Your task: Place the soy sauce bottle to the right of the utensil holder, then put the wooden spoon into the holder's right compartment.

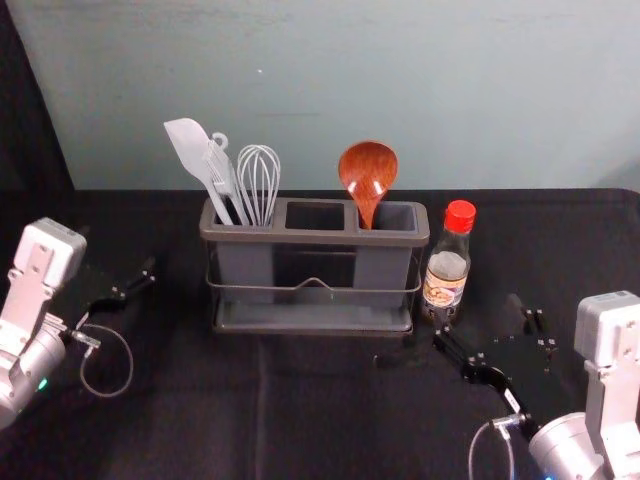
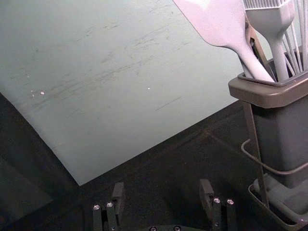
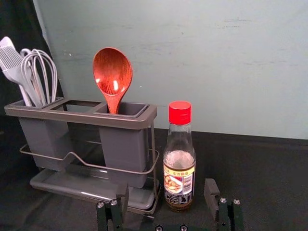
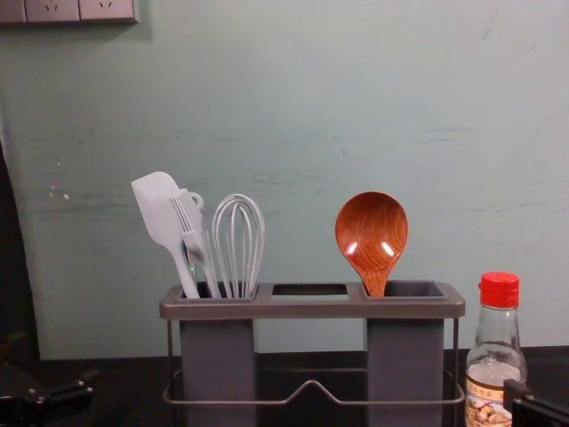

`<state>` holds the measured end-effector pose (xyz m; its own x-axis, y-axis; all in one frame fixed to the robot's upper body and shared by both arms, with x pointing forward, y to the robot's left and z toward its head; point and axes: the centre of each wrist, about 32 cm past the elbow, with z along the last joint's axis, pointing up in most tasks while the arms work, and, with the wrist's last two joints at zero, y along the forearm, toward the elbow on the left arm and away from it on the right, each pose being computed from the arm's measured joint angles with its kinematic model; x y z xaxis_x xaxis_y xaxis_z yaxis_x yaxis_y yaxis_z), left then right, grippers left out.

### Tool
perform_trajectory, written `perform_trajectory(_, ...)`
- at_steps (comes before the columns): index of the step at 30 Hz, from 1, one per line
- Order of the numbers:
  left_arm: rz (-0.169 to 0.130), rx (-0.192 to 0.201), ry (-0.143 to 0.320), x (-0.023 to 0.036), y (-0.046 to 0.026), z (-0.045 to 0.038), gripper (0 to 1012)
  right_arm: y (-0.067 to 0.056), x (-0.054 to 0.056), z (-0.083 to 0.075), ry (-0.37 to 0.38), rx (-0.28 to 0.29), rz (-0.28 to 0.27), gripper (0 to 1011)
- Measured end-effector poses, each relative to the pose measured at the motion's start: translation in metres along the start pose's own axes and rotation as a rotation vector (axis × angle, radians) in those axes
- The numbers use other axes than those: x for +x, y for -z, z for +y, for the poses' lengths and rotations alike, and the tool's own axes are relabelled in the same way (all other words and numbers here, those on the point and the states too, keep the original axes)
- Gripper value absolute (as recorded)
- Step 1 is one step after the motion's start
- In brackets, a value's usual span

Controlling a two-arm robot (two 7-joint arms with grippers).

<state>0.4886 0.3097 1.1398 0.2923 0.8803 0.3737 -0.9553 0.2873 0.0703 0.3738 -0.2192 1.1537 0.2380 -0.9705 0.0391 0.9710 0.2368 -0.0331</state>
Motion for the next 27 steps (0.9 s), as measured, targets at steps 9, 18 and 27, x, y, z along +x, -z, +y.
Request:
perform_trajectory(9,0.0,0.0,0.0,0.0,0.0,0.0,1011,-0.0001,-0.0001,-0.0002,0.001,0.001,0.0,1002)
perform_trajectory(18,0.0,0.0,0.0,0.0,0.0,0.0,1012,-0.0002,-0.0001,-0.0002,0.002,0.003,0.0,1003)
perform_trajectory(27,0.0,0.0,0.0,0.0,0.0,0.0,1011,-0.0002,-0.0001,-0.0002,0.003,0.003,0.0,1003)
